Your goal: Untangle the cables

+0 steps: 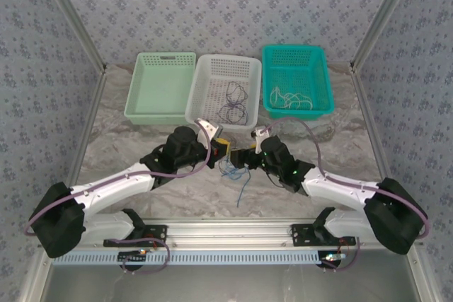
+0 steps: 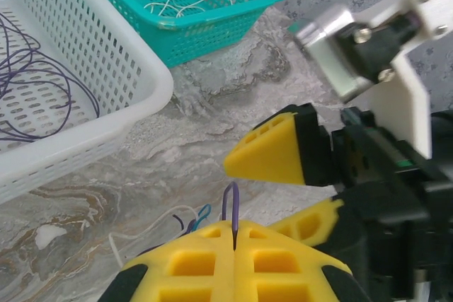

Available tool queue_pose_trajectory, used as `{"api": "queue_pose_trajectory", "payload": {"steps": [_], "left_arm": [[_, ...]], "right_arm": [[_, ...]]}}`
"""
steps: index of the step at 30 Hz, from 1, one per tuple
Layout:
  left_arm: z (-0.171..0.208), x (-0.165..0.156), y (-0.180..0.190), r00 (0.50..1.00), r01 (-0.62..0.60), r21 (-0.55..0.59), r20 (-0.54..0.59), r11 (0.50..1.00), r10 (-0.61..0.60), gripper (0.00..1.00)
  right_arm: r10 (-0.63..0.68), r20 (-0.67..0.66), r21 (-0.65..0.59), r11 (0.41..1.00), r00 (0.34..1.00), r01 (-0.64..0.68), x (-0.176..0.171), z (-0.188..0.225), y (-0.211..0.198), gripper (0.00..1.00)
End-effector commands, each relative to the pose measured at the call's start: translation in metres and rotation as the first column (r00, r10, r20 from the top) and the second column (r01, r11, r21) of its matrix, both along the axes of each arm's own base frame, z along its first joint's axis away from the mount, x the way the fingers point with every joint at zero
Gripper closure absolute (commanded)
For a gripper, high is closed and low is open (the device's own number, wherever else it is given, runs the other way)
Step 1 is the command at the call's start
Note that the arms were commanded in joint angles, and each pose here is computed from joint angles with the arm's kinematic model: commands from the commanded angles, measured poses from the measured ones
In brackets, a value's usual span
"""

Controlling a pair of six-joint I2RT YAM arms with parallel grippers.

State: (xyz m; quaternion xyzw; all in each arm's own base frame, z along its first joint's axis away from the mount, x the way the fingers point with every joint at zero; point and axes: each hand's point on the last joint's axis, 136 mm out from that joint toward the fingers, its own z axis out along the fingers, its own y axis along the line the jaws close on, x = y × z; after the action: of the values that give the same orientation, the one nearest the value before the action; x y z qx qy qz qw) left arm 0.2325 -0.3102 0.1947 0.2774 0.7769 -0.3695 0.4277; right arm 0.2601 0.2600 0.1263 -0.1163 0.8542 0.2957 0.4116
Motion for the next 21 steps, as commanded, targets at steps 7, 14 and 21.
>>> {"api": "queue_pose_trajectory", "payload": {"steps": [7,14,21], "left_arm": [[0.020,-0.011,-0.007,0.999,0.037,-0.085,0.013,0.996,-0.036,0.99],[0.019,-0.010,-0.003,1.000,0.022,-0.065,0.018,0.998,-0.021,0.99],[0.023,-0.011,-0.007,0.999,0.035,-0.098,0.002,0.995,-0.035,0.99]], "right_arm": [[-0.062,0.054,0.061,0.996,0.997,0.059,0.019,0.020,0.005,0.11],[-0.053,0.080,0.091,0.995,0.995,0.046,0.018,0.030,0.004,0.12],[-0.061,0.095,0.140,0.989,0.994,0.047,0.026,0.038,0.004,0.12]]}}
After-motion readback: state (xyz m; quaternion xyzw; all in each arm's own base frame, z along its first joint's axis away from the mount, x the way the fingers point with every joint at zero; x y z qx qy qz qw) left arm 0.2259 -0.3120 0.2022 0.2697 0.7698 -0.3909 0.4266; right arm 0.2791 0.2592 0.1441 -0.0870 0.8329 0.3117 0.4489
